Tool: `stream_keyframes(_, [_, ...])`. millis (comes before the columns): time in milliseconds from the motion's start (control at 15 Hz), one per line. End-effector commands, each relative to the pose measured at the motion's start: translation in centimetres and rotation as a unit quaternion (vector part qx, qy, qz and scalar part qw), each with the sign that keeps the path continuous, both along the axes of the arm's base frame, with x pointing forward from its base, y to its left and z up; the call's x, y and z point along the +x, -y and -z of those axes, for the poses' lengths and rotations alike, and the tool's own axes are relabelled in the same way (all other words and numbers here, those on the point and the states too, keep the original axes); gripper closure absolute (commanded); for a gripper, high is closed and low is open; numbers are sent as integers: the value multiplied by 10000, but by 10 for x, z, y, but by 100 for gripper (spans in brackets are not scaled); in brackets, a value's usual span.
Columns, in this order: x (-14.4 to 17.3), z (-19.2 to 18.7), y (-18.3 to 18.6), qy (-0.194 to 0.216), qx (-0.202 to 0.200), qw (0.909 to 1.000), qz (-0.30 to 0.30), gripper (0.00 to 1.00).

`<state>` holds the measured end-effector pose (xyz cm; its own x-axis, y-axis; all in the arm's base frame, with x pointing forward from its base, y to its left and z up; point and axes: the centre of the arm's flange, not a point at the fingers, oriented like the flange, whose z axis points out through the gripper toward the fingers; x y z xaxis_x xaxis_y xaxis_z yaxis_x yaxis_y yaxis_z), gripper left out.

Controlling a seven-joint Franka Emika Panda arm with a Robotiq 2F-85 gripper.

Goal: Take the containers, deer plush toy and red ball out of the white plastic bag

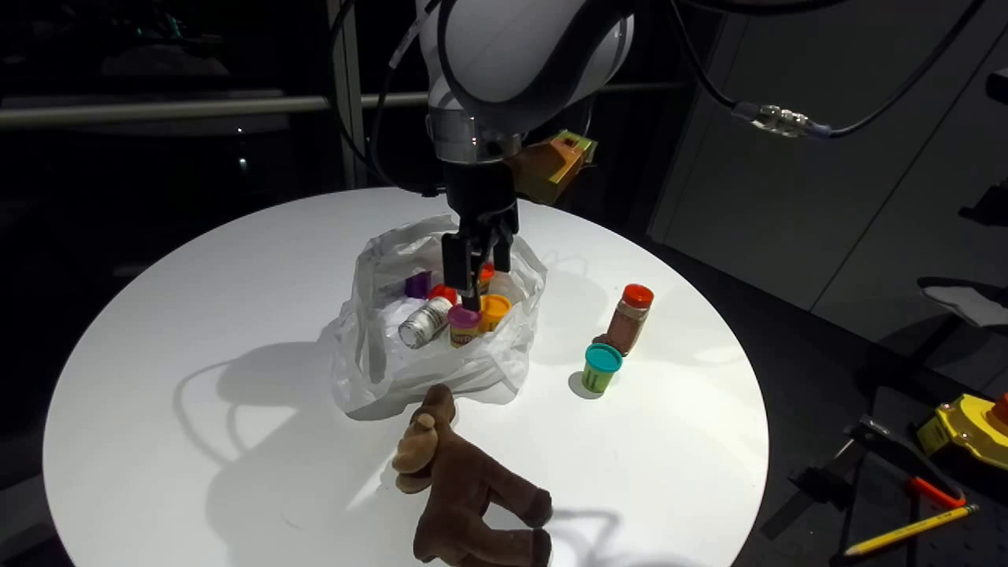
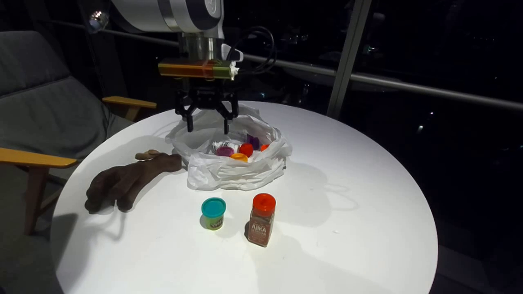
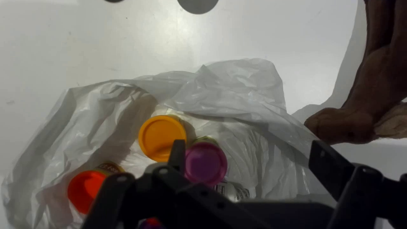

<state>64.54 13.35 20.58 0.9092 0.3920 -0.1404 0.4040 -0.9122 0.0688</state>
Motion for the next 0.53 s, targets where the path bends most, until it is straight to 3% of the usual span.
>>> stream_keyframes(0, [17, 17, -2, -67, 232, 9997, -48, 0])
stream_keyframes(467, [18, 55, -5, -212, 184, 9989, -382, 0])
